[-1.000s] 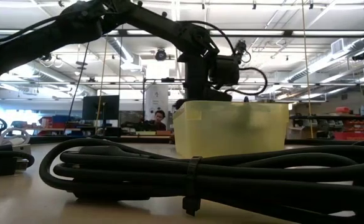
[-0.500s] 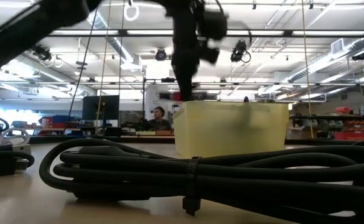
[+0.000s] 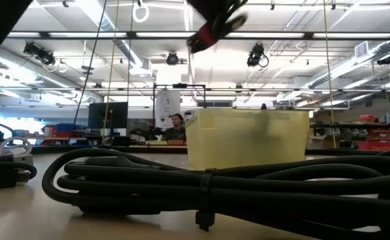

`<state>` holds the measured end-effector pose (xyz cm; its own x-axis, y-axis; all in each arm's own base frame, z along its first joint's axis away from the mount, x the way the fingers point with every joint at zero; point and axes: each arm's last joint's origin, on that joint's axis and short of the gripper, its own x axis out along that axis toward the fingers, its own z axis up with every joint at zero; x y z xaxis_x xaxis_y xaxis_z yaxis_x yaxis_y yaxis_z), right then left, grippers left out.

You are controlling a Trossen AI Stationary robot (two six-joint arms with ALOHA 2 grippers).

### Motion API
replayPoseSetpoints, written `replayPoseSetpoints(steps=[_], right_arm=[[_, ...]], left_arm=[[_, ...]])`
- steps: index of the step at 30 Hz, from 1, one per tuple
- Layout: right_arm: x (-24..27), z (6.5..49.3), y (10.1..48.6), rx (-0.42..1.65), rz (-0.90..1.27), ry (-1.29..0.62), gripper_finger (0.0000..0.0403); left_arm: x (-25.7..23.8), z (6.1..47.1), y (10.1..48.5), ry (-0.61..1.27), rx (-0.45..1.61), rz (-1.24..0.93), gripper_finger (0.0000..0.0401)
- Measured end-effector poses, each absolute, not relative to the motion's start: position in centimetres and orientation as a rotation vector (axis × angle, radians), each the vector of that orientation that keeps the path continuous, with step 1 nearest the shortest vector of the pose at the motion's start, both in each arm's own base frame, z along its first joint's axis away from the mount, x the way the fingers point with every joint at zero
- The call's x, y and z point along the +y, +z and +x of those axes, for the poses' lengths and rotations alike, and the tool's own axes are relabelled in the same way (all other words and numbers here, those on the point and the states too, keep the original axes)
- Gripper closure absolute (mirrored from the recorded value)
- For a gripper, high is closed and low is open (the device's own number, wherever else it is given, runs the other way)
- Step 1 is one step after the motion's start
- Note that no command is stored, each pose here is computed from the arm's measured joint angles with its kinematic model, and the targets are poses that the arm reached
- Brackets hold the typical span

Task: Pick and place USB-C Cables
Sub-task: Put the black charger cable into the yellow bin

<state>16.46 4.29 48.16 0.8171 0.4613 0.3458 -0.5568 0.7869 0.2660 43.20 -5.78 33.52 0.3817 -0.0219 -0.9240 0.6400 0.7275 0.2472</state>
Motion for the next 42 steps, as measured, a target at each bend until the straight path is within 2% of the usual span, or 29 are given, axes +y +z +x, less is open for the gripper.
replayPoseSetpoints(steps=[4,10,26,42], right_arm=[[4.3,16.5,48.1,-0.271,0.37,0.548,0.0261],[4.3,16.8,48.1,-0.274,0.377,0.516,0.0261],[4.4,18.3,47.6,-0.259,0.397,0.467,0.0261],[4.5,18.6,47.6,-0.259,0.415,0.471,0.0261]], left_arm=[[-7.4,43.7,33.4,-0.52,1.037,0.717,0.0365],[-6.4,45.0,32.3,-0.568,1.001,0.689,0.0365],[-5.9,48.2,25.6,-0.727,1.053,0.71,0.0365],[-3.2,49.9,23.1,-0.682,1.062,0.643,0.0365]])
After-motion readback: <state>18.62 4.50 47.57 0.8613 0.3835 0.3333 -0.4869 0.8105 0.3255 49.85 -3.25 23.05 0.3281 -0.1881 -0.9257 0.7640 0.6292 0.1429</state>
